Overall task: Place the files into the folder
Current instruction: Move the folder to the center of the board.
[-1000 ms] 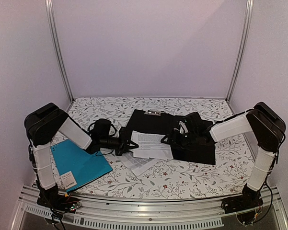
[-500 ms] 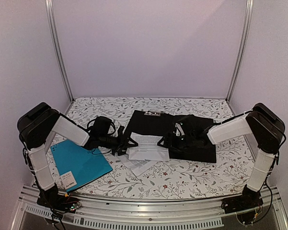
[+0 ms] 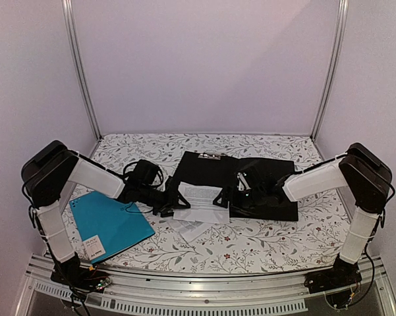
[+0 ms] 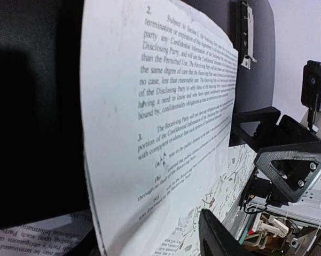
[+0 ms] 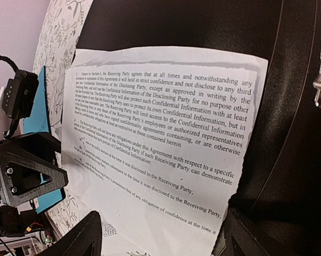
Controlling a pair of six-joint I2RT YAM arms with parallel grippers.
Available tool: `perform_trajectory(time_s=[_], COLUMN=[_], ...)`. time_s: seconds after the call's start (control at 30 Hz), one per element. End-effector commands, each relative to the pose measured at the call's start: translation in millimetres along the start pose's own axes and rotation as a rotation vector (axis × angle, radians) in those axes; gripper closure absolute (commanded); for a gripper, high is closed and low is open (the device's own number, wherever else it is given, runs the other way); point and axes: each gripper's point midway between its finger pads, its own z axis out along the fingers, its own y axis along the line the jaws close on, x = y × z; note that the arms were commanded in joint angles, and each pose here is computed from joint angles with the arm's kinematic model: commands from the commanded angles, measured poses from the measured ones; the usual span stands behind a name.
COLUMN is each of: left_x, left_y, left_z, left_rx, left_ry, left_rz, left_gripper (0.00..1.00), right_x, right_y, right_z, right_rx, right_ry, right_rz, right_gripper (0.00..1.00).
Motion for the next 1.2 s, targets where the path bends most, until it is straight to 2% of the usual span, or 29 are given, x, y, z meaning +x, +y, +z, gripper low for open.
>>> perform_trajectory(time_s=[0.0, 0.17, 0.33, 0.43, 0.57, 0.77, 1.0, 1.17], left_x=[1.3, -4.4, -17.5, -24.9, -37.5, -69.1, -106.9, -116.1], left_y=[-6.1, -8.9, -15.9, -14.8, -17.8, -11.8, -0.1, 18.4], left_z=[-3.9, -8.9, -11.4, -14.1, -17.4, -14.4, 16.0, 38.5], left_rx=[-0.022, -0.049, -0.067, -0.076, -0.080, -0.059, -0.066, -0.103], left_ry=[0.000, -0.015, -0.029, -0.022, -0.002, -0.012, -0.005, 0.022], left_rz=[0.038, 0.078, 0.151, 0.162, 0.182, 0.158, 0.134, 0.101], left_gripper=[0.51, 0.62, 0.82, 0.99, 1.00, 1.00, 1.00, 1.00], right_x=[13.3, 10.3, 3.5, -4.6, -35.2, -86.3, -136.8, -150.8], right_y=[-14.8, -18.8, -20.7, -17.5, -12.7, -24.4, -34.7, -49.8], right_z=[-0.3, -3.0, -13.7, -28.3, -65.1, -99.3, -85.1, -56.2], right_rx=[0.069, 0.110, 0.138, 0.159, 0.267, 0.421, 0.548, 0.618], right_ry=[0.035, 0.027, 0.055, 0.063, 0.017, -0.066, -0.122, -0.104], right_rz=[0.021, -0.015, -0.063, -0.135, -0.310, -0.400, -0.441, -0.421], right_gripper=[0.22, 0.21, 0.20, 0.19, 0.16, 0.15, 0.15, 0.18])
